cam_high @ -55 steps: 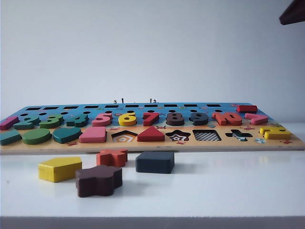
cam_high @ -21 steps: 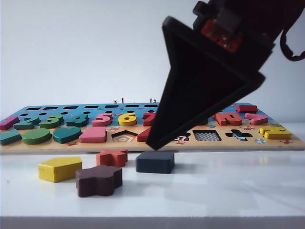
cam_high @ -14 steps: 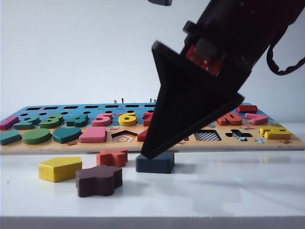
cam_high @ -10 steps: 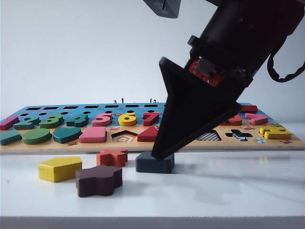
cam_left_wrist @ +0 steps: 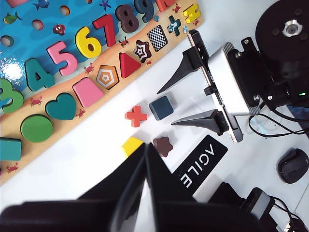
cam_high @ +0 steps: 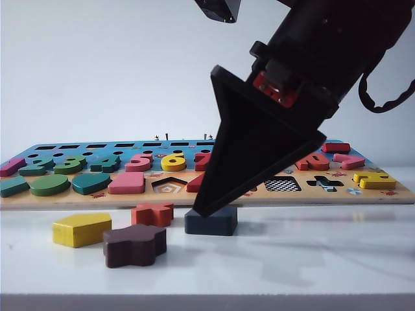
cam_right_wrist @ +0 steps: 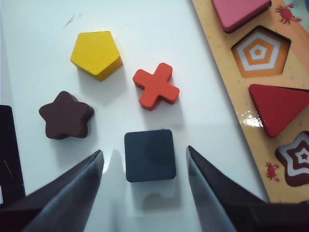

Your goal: Insert the cube into the slot.

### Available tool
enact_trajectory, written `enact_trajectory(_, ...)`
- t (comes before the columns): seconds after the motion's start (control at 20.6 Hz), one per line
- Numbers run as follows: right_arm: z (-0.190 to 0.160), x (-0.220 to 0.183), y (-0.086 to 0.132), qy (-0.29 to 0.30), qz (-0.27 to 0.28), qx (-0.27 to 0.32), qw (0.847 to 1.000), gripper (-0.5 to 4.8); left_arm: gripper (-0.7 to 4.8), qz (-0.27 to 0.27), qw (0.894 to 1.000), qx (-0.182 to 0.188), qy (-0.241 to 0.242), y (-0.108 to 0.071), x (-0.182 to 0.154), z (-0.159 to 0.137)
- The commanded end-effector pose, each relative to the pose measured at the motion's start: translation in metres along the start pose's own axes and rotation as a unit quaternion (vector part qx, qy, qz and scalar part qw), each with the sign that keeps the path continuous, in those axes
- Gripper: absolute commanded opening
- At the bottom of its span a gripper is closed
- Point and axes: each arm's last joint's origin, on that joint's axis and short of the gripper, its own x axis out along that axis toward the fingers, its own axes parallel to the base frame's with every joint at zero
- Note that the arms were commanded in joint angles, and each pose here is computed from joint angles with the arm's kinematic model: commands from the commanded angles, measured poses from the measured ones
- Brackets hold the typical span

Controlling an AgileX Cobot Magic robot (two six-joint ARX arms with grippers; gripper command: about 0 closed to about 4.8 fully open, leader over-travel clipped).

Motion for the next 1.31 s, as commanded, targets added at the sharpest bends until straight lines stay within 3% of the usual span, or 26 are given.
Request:
enact_trajectory(0.05, 0.0027, 0.0008, -0.0005, -0.009, 0.001, -0.004, 1.0, 3.12, 0.17, -0.002, 1.0, 0.008, -0.007, -0.0009, -0.0012, 0.0015)
enact_trajectory(1.31, 0.0009, 0.0077, -0.0007, 0.005, 0.005, -0.002, 1.0, 2.9, 0.17, -0.002, 1.0, 0.007, -0.005, -0.0009, -0.0011, 0.0011)
